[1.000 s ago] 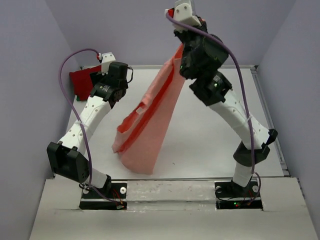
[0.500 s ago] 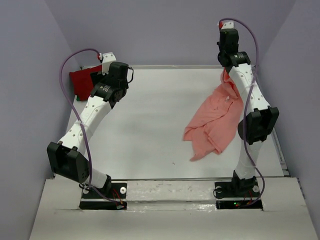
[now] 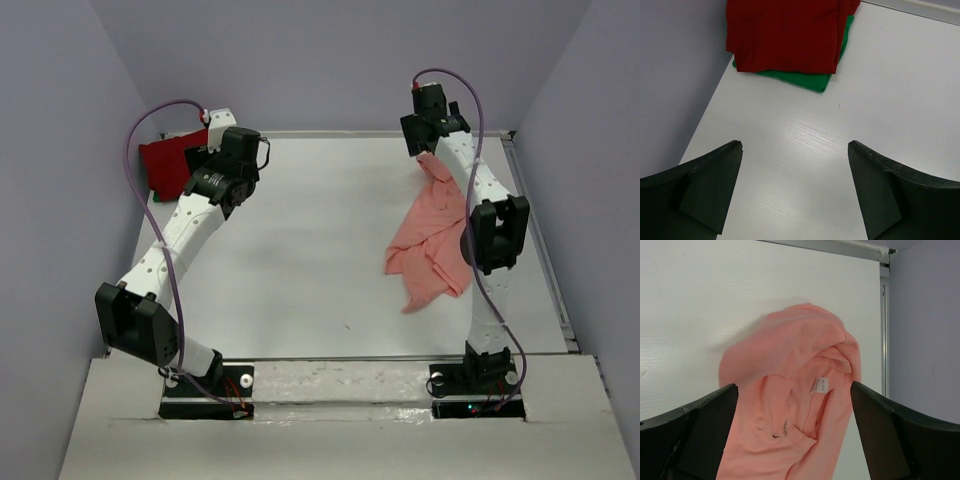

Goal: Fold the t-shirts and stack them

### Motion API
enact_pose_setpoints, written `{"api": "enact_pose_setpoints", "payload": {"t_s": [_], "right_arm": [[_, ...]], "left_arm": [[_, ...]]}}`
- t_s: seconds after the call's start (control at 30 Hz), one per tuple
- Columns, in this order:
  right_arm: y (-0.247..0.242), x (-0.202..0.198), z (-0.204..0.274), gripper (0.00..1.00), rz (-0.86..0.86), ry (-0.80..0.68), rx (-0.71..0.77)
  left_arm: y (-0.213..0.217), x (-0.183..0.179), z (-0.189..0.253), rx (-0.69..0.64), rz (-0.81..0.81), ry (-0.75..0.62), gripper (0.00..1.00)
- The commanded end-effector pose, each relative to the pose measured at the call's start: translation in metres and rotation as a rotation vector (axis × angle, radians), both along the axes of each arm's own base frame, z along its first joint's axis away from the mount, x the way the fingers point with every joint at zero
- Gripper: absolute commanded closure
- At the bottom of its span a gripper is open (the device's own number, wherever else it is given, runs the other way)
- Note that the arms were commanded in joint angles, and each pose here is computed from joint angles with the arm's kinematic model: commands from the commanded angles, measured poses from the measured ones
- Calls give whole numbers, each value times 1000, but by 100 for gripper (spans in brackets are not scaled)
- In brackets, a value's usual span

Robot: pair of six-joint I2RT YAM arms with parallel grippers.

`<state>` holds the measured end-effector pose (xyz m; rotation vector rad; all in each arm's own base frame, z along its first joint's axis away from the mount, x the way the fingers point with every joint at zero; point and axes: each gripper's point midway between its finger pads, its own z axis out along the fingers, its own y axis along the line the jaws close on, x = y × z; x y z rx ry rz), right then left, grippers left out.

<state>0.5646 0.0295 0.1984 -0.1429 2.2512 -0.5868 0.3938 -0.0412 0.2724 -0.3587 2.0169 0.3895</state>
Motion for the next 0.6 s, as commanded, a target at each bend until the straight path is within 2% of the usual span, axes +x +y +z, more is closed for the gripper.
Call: {"api": "enact_pose_setpoints", "payload": {"t_s": [0.0,0.1,0.13,0.23,0.27,0.3,0.33,0.37,0.4,0.47,0.53,0.57], "right_arm": [[29,-16,91,0,53,-196,80],[71,-43,114,2,127,-231,153],[70,-51,115,3,112,-232,175],[111,-92,94,14,159,-169,307],[122,-116,75,27,180,-125,334],[134,-123,70,36,197,-130,391],[146,-140,72,62,236,-126,438],[147,-156,41,72,219,-65,441],[151,-165,32,77,224,-52,448],[152,-180,15,79,229,-25,467],[153,-200,-11,58,230,39,486],[156,-208,-18,58,239,57,485]], "left_arm": [[0,-3,15,-10,0,-56,1],[0,-2,14,-5,4,-52,1],[1,-2,14,-4,7,-52,1],[1,-3,16,-4,8,-56,1],[1,-3,18,-9,8,-62,1],[0,-4,20,-12,3,-66,1],[0,-3,21,-14,0,-68,1],[0,-4,22,-14,-1,-70,1],[0,-4,22,-14,-1,-70,1],[-1,-5,22,-15,-5,-70,1],[-2,-5,23,-20,-11,-75,1],[-3,-5,23,-23,-14,-75,1]]}}
